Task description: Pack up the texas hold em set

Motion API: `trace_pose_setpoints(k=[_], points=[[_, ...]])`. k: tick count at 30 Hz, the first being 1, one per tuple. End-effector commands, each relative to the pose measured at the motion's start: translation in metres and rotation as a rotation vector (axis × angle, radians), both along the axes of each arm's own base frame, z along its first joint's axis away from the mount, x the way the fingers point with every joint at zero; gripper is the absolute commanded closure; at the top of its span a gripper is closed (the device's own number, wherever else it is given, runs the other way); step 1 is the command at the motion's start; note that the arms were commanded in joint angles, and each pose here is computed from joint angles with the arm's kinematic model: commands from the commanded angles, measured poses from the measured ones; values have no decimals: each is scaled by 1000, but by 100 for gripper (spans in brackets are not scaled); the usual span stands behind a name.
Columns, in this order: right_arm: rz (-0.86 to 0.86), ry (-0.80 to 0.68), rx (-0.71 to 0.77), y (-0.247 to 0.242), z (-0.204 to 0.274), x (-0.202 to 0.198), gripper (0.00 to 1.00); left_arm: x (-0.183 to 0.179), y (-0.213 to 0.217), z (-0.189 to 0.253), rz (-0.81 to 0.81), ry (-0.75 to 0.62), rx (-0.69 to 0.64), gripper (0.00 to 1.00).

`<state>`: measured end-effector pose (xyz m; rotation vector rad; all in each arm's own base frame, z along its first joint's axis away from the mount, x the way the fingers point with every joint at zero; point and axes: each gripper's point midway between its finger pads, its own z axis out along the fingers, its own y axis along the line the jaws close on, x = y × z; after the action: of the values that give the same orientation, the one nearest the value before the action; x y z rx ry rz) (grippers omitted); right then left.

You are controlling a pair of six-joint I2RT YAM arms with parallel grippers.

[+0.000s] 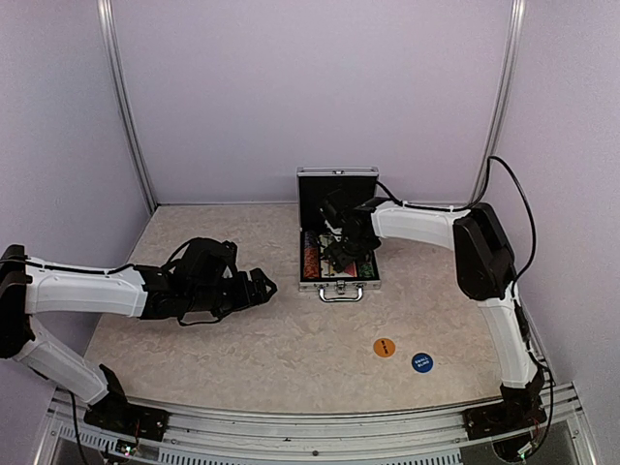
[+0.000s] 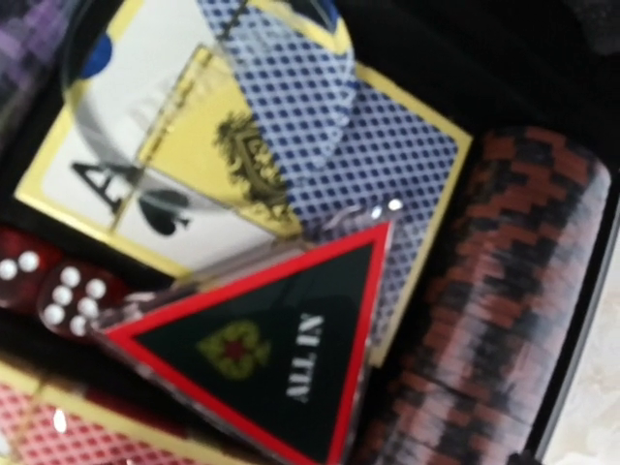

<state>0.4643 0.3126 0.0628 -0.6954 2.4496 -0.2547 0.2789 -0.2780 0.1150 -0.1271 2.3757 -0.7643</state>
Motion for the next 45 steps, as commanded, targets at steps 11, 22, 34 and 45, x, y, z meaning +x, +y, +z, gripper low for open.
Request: trace_pose_setpoints(k=[11,22,34,45], points=[[-84,-45,-69,-17,-7,18,13,2,-5,9,-9,-22,-27,5],[-109,-112,-77,-17,8,34,13,0,-3,4,-6,-10,-23,5],[-115,-143,-92,-18,12,44,13,1,-6,7,-9,-21,-38,5],[-136,-175,-112,-22,19,54,13,0,-6,5,-8,-18,-42,5]])
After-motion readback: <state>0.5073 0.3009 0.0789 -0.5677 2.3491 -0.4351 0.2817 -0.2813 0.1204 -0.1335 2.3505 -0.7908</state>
